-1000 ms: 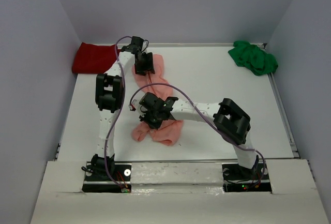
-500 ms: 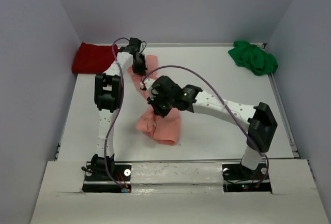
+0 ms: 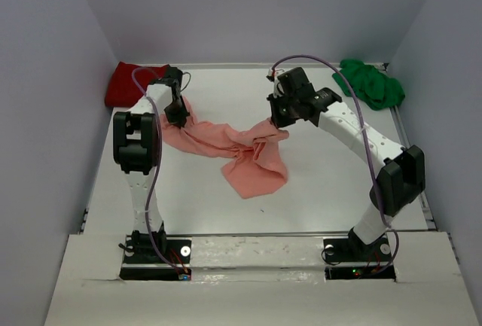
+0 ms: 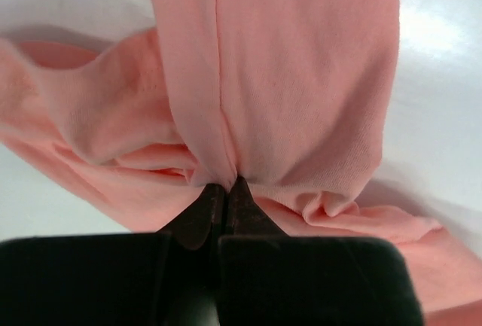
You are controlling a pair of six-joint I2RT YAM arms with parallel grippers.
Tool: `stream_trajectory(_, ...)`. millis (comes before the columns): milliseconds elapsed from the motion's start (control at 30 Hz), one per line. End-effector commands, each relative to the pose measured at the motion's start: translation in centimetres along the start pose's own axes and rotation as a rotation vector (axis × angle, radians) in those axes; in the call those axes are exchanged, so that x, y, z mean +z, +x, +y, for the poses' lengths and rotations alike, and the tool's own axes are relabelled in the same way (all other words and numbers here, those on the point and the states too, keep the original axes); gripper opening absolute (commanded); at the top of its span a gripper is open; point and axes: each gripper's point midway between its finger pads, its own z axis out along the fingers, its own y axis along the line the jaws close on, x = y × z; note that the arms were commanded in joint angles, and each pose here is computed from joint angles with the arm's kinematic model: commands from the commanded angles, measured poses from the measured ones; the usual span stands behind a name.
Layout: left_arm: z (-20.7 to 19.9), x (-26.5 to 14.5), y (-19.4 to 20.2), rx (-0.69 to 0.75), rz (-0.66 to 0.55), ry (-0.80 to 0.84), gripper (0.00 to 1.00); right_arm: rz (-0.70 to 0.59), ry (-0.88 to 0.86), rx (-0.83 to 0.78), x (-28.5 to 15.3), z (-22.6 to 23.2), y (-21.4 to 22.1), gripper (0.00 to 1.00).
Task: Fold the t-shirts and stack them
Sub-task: Flatten out the tshirt
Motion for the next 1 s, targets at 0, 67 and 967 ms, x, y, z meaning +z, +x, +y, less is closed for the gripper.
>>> stream_trajectory(0, 2.3, -4.2, 1.7, -0.061, -0.030, -0.048, 0.00, 0.093, 0.117, 0.146, 2.2, -4.7, 2.5, 0.00)
stream_trajectory(67, 2.8, -5.4, 2.1, -0.076, -0.044, -0.047, 0.00, 0.131, 0.183, 0.194, 3.3, -6.9, 3.7, 0.00)
stream_trajectory(967, 6.0, -7.1, 4.4, -0.108, -0.022, -0.085, 0.00, -0.162, 0.346, 0.451, 8.4, -23.0, -7.7, 0.50)
